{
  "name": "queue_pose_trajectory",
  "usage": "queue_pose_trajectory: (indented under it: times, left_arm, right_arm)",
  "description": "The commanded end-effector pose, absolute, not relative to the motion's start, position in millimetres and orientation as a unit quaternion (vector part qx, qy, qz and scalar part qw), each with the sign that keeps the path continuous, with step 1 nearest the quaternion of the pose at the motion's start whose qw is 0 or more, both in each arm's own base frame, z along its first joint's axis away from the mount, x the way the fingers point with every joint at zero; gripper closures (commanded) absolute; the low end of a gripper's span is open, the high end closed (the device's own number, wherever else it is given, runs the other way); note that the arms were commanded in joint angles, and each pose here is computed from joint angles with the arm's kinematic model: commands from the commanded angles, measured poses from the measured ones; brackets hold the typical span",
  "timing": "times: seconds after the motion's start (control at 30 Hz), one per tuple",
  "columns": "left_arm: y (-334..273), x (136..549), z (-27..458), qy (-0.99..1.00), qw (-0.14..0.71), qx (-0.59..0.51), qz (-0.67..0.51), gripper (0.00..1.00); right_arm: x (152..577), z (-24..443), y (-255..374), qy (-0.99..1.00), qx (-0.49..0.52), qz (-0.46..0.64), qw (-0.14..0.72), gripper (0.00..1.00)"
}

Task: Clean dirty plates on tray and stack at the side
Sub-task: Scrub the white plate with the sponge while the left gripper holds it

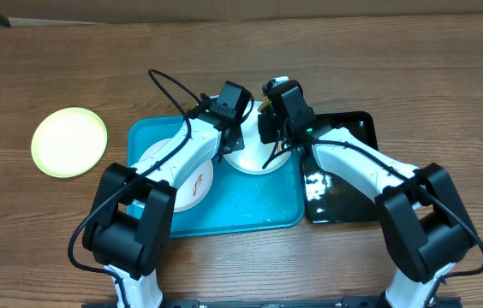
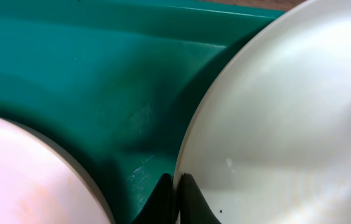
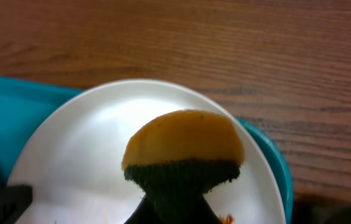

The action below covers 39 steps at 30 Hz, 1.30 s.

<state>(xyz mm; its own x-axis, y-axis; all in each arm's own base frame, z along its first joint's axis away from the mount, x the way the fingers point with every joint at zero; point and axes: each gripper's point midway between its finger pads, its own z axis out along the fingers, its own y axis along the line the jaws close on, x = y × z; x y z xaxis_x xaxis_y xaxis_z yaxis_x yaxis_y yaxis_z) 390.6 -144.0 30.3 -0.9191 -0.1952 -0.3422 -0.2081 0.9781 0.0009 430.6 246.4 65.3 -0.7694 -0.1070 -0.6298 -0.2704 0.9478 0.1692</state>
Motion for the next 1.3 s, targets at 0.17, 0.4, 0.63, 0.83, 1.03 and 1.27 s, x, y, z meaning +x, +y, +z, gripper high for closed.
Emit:
queue_pose_trajectory:
  times: [0.17, 0.4, 0.63, 0.83, 1.03, 1.27]
  left_arm:
    - [-141, 387, 24, 0.981, 0.166, -0.093, 0.027, 0.96]
    - [-141, 387, 24, 0.981, 0.166, -0.093, 0.027, 0.96]
    - [-141, 388, 24, 0.981, 0.167, -0.093, 0.028, 0.96]
    - [-141, 388, 25, 0.981, 0.168, -0.093, 0.028, 0.96]
    - [-140, 388, 24, 0.981, 0.168, -0.094, 0.028, 0.96]
    - [-140, 389, 25, 0.981, 0.169, -0.094, 0.028, 0.96]
  right_arm:
    - [452, 47, 239, 0.92, -0.126, 0.072, 0.364, 0.96]
    - [455, 40, 232, 0.92, -0.14, 0.049, 0.362, 0.96]
    - [448, 32, 226, 0.929, -0.141, 0.042, 0.341, 0.96]
    - [447, 30, 225, 0.93, -0.142, 0.04, 0.336, 0.96]
    - [444, 23, 223, 0.933, -0.143, 0.036, 0.327, 0.92]
    - [437, 8, 229, 0.938, -0.153, 0.052, 0.306, 0.78]
